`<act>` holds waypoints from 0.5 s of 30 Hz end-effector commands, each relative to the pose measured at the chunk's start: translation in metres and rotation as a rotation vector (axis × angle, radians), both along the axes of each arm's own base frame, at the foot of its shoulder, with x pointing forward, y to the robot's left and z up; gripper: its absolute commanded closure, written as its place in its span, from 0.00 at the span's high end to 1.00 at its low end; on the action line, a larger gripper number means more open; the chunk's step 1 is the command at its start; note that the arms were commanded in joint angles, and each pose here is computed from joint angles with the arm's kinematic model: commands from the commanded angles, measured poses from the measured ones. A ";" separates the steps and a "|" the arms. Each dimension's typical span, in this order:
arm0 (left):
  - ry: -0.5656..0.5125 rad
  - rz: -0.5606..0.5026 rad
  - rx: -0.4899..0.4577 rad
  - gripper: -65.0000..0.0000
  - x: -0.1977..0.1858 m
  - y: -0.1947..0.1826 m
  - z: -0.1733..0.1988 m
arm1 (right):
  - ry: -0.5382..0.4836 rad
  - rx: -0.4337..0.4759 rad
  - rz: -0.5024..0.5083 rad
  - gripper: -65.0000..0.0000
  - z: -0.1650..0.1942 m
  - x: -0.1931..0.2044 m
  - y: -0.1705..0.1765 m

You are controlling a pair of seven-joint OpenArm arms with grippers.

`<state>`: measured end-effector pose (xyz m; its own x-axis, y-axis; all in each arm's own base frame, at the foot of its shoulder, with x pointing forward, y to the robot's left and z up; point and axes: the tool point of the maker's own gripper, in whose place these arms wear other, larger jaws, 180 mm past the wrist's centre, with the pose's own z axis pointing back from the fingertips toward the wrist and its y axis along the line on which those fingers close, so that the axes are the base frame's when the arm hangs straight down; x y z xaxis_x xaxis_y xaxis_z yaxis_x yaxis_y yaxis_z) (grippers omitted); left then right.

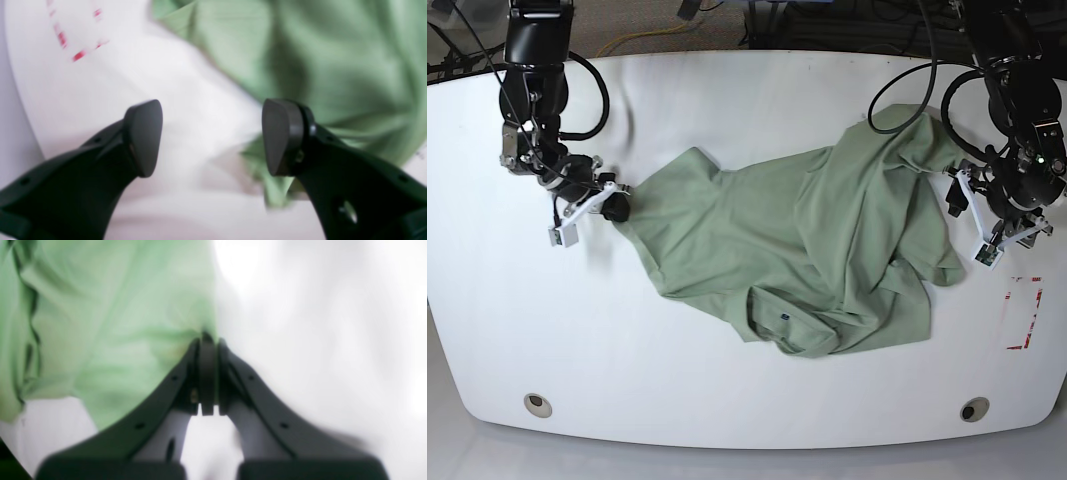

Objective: Fold the T-shirt properly
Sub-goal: 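Grasp the shirt edge with the right gripper and spread it out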

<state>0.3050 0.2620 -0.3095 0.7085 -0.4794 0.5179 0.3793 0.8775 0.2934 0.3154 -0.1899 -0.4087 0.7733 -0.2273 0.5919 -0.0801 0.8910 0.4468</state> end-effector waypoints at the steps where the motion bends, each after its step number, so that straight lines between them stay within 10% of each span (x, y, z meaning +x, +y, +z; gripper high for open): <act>1: -0.039 -0.016 -0.019 0.66 0.007 -0.010 0.008 | -0.059 -0.032 -0.035 0.00 0.020 0.001 -0.026; 15: -0.030 -0.009 -0.110 0.66 0.007 -0.038 -0.006 | 0.026 -0.121 -0.135 0.00 0.022 -0.070 -0.081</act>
<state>0.3049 0.2209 -0.3265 0.7092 -0.4262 0.5616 0.3915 0.9005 0.1891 0.2371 -0.2699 -0.4010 0.7836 -0.2680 0.5604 0.0796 0.9380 0.3373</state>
